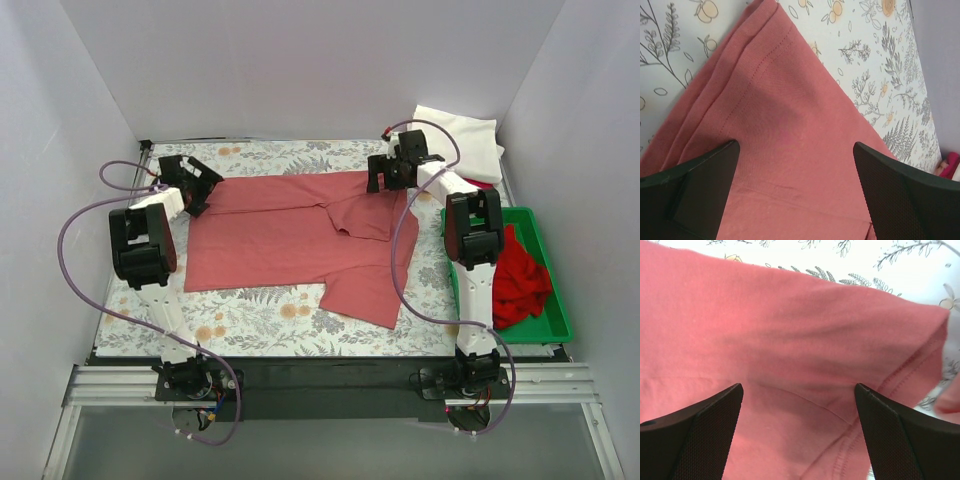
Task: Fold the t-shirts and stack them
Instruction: Fold the tshirt
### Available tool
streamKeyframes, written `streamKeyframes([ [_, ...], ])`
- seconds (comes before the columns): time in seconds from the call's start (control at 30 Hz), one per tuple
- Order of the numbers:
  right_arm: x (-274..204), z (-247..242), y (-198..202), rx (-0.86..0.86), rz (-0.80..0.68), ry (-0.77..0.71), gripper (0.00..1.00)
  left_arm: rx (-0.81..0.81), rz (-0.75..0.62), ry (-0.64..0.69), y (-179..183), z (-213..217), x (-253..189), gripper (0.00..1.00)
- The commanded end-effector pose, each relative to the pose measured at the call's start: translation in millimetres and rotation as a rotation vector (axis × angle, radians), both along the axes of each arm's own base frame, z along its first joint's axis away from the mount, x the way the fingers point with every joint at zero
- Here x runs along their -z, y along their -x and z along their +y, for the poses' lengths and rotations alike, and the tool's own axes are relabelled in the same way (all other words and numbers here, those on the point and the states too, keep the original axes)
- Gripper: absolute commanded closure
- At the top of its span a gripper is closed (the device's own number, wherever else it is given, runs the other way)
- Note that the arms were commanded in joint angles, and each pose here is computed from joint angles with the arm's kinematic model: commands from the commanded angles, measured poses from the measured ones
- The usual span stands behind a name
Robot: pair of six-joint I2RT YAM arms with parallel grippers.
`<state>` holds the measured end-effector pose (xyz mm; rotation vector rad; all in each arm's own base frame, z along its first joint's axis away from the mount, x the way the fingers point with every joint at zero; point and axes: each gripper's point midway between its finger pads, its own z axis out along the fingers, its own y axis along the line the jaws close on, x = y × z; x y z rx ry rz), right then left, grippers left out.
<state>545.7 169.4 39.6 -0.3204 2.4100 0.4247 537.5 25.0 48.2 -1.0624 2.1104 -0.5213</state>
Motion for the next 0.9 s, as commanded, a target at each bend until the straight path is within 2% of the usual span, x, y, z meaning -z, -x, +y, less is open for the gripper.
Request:
streamKeyframes([
  [0.0, -24, -7, -15, -0.054, -0.069, 0.059, 0.02, -0.062, 0.139, -0.06, 18, 27, 30, 0.02],
  [0.13, -85, 7, -14, -0.144, -0.194, 0.047, 0.02, 0.024, 0.031, -0.029, 9, 12, -19, 0.02],
  [0.17, -88, 9, -7, -0.16, -0.202, 0.065, 0.02, 0.028, 0.039, -0.022, 16, 10, -19, 0.02],
  [0.2, -112, 14, -1, -0.162, -0.248, 0.082, 0.02, 0.015, 0.03, -0.023, 20, 10, -26, 0.02],
  [0.23, -119, 16, 6, -0.165, -0.26, 0.094, 0.02, 0.007, 0.0, -0.032, 25, 10, -44, 0.02],
  [0.27, -110, 15, 19, -0.155, -0.232, 0.11, 0.02, -0.001, 0.017, -0.03, 39, 9, -42, 0.02],
  [0.3, -130, 15, 30, -0.12, -0.272, 0.142, 0.02, -0.01, 0.023, -0.027, 48, 8, -43, 0.02],
  [0.37, -141, 15, 45, -0.072, -0.306, 0.142, 0.02, -0.042, 0.035, -0.009, 76, 4, -50, 0.02],
  [0.43, -136, 2, 80, 0.038, -0.277, 0.128, 0.02, -0.061, 0.034, 0.017, 94, -1, -55, 0.02],
  [0.57, -124, -17, 140, 0.191, -0.279, 0.0, 0.02, -0.11, 0.093, 0.058, 153, -12, -43, 0.02],
  [0.6, -149, -21, 147, 0.22, -0.361, -0.056, 0.02, -0.114, 0.101, 0.061, 174, -17, -39, 0.02],
  [0.63, -120, -27, 168, 0.239, -0.298, -0.06, 0.02, -0.12, 0.112, 0.065, 185, -19, -34, 0.02],
  [0.7, -133, -27, 181, 0.234, -0.354, -0.123, 0.02, -0.141, 0.118, 0.065, 213, -25, -31, 0.02],
  [0.87, -114, -35, 211, 0.295, -0.307, -0.213, 0.02, -0.265, 0.144, 0.038, 255, -27, -26, 0.02],
])
